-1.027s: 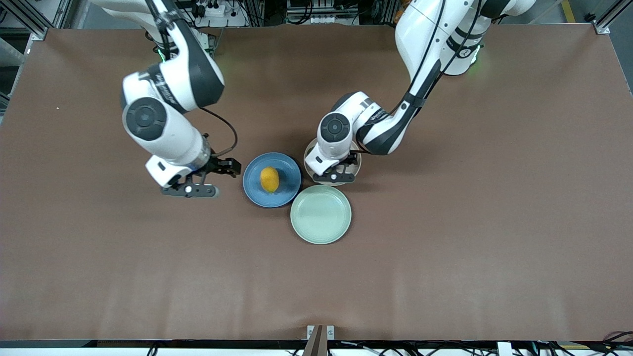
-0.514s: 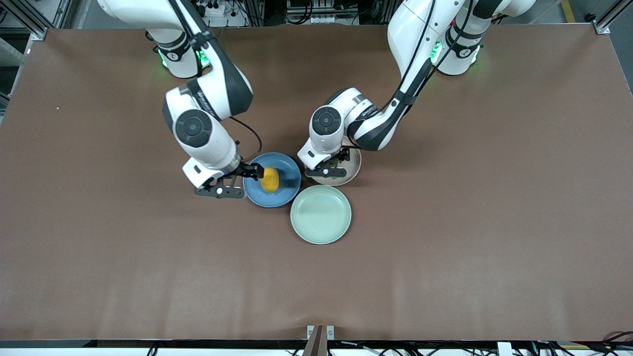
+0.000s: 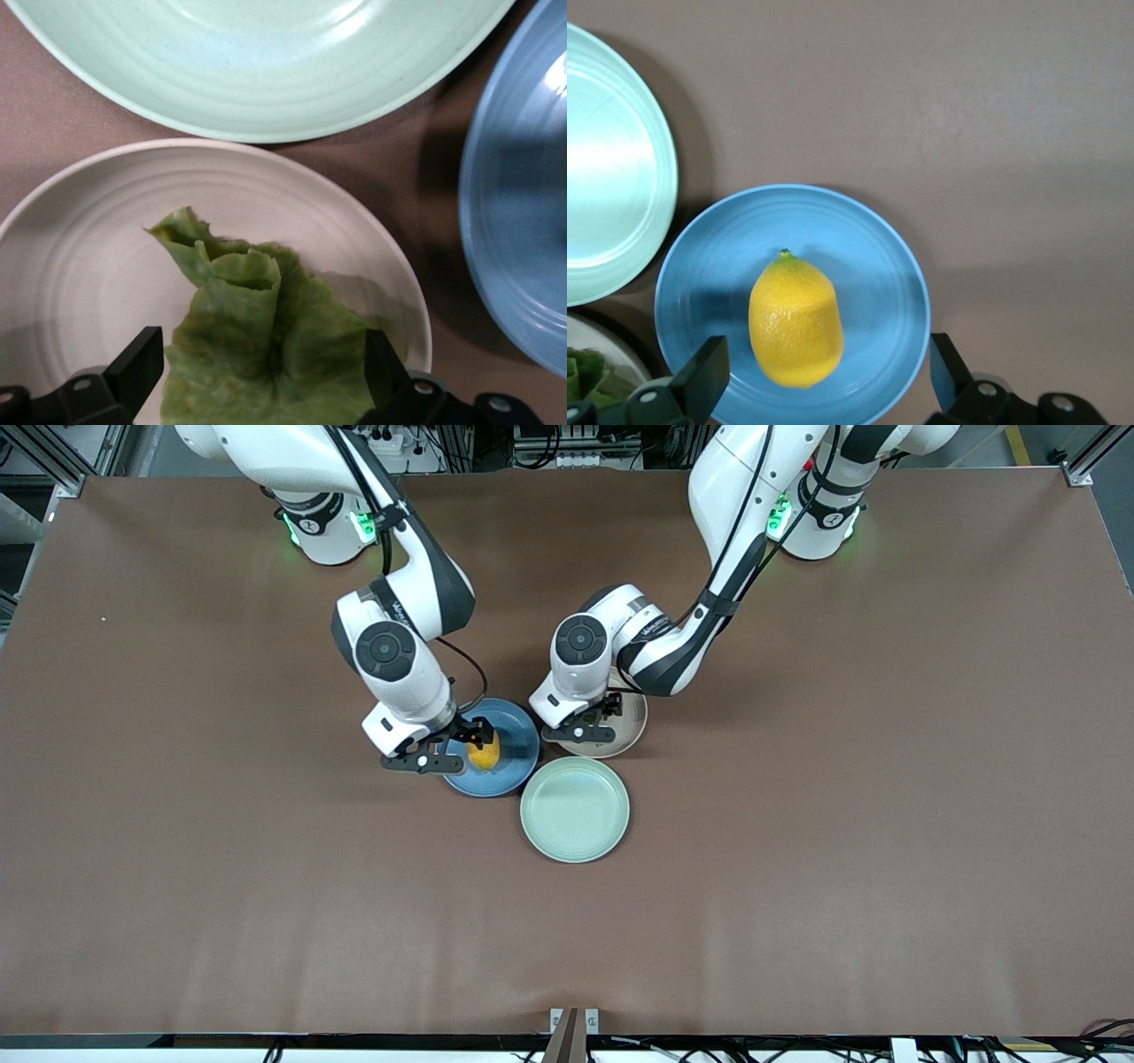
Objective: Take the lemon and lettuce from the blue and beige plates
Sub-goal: 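Lower and close the left gripper on the lettuce while the right grasps the lemon, then lift the lettuce with the left gripper and carry it off the beige plate, then release the lettuce on the table while the right gripper carries the lemon away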
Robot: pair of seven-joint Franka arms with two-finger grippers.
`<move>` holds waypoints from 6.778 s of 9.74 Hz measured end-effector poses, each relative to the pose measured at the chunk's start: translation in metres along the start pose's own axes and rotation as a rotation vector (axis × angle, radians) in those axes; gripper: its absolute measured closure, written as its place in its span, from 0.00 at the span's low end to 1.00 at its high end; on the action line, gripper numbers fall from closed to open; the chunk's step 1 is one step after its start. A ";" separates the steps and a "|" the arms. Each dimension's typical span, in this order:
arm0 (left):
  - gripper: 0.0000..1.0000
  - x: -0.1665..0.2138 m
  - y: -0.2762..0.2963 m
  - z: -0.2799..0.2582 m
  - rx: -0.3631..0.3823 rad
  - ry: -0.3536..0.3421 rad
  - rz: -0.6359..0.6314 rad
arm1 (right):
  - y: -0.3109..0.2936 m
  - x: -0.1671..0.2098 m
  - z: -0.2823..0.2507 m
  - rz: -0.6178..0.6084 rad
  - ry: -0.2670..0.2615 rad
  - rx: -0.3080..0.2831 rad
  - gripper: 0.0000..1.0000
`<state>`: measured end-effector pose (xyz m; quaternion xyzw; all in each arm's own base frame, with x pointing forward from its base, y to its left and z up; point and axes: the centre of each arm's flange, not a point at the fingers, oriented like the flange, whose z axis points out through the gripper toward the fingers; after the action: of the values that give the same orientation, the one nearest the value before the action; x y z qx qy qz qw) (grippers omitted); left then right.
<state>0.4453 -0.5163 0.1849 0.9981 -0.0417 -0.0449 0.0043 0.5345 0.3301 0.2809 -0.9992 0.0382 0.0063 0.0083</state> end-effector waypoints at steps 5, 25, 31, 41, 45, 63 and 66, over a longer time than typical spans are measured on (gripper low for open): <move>0.10 -0.001 0.001 0.007 0.022 0.014 0.028 | -0.023 -0.015 0.048 0.017 0.018 -0.003 0.00; 0.96 0.108 -0.138 -0.149 -0.001 0.103 -0.090 | -0.029 -0.032 0.108 0.036 0.049 0.000 0.11; 0.96 0.151 -0.240 -0.173 0.002 0.114 -0.089 | -0.029 -0.031 0.106 0.047 0.052 0.002 0.43; 0.96 0.174 -0.359 -0.170 0.051 0.040 0.169 | -0.011 0.030 0.034 0.077 -0.081 -0.083 0.43; 0.60 0.174 -0.364 -0.179 0.051 0.049 0.194 | 0.029 0.070 -0.024 0.021 -0.155 -0.099 0.43; 0.00 0.038 -0.426 -0.394 -0.011 0.194 -0.021 | 0.258 0.127 -0.127 -0.096 -0.208 -0.007 0.43; 0.00 0.025 -0.421 -0.432 0.016 0.160 -0.004 | 0.293 0.109 -0.108 -0.129 -0.152 0.011 0.43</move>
<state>0.5439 -0.0971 0.6078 0.9986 -0.0395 0.0353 -0.0005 0.6222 0.0277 0.3828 -0.9962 -0.0271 0.0812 0.0171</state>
